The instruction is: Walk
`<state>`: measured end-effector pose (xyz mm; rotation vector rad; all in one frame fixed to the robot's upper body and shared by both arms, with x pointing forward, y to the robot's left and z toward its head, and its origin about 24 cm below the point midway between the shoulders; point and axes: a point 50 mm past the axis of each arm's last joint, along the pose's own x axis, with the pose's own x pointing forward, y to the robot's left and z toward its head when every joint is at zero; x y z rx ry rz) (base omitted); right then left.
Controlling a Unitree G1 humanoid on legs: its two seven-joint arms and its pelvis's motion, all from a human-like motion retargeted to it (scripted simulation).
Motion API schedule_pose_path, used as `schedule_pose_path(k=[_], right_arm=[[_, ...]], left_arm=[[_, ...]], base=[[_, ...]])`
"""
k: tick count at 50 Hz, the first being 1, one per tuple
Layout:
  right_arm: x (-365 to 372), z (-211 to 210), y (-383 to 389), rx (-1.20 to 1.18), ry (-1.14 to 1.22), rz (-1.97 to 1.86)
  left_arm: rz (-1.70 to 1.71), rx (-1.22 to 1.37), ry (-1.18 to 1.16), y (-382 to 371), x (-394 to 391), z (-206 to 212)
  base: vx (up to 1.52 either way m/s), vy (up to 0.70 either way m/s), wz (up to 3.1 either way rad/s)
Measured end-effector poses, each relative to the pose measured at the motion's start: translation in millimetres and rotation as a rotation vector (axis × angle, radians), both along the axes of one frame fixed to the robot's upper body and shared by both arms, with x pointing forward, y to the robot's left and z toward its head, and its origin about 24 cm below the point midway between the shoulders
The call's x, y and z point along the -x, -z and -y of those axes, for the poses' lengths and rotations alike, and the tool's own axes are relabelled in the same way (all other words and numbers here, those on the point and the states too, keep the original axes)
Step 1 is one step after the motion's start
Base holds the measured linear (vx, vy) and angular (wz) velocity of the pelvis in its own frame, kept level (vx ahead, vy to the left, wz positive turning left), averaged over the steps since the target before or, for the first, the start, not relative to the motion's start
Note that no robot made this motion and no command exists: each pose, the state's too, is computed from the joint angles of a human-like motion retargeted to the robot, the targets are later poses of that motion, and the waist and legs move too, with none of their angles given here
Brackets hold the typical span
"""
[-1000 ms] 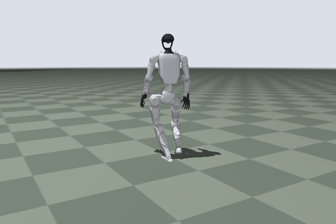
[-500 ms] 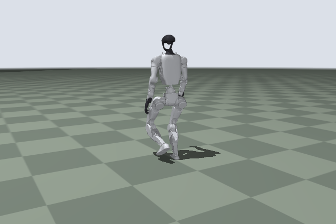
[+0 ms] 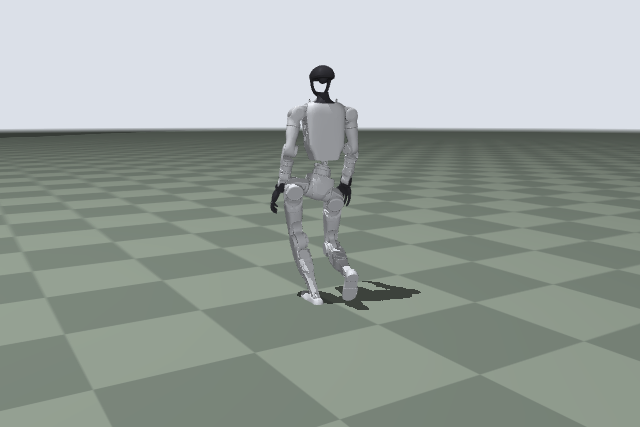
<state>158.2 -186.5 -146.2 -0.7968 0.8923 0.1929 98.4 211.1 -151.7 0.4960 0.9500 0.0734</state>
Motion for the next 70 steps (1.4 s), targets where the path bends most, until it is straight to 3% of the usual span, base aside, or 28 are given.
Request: schedule_pose_path(k=[11,18,31,37,43,52,56,62,70], right_arm=[[98.1,46.3,18.9,0.082,0.202,-0.229],[124.3,49.4,21.4,0.111,0.247,-0.288],[-88.0,14.8,-56.5,0.047,0.066,0.377],[-119.6,2.0,-86.2,0.008,0.026,0.534],[-44.5,-4.9,-25.2,-0.034,0.032,0.21],[117.9,44.5,21.6,0.077,0.202,-0.278],[142.7,49.6,21.9,0.094,0.263,-0.323],[43.1,41.8,5.7,0.118,0.174,-0.025],[-115.4,7.9,-84.2,-0.008,0.053,0.531]], left_arm=[[0.33,-0.082,0.004,-45.7,-94.2,-16.0],[0.301,-0.032,0.009,-36.9,-75.4,-6.2],[-0.156,0.073,0.057,11.5,49.4,11.9],[-0.291,0.112,0.024,18.1,93.2,19.9],[-0.212,0.041,0.072,15.5,62.5,14.3],[0.366,-0.082,-0.022,-50.5,-92.1,-19.6],[0.477,-0.085,-0.043,-64.7,-102.8,-20.6],[0.198,-0.022,-0.007,-21.4,-38.2,1.1],[-0.296,0.087,-0.049,18.0,99.9,15.6]], base=[[0.01,0.01,-0.07],[-0.03,-0.06,0.03],[-0.03,-0.03,0.17],[0.02,0.05,0.44],[0.0,0.03,0.25],[0.05,0.01,0.15],[-0.05,-0.08,0.25],[-0.08,-0.08,0.28],[0.02,0.05,0.15]])
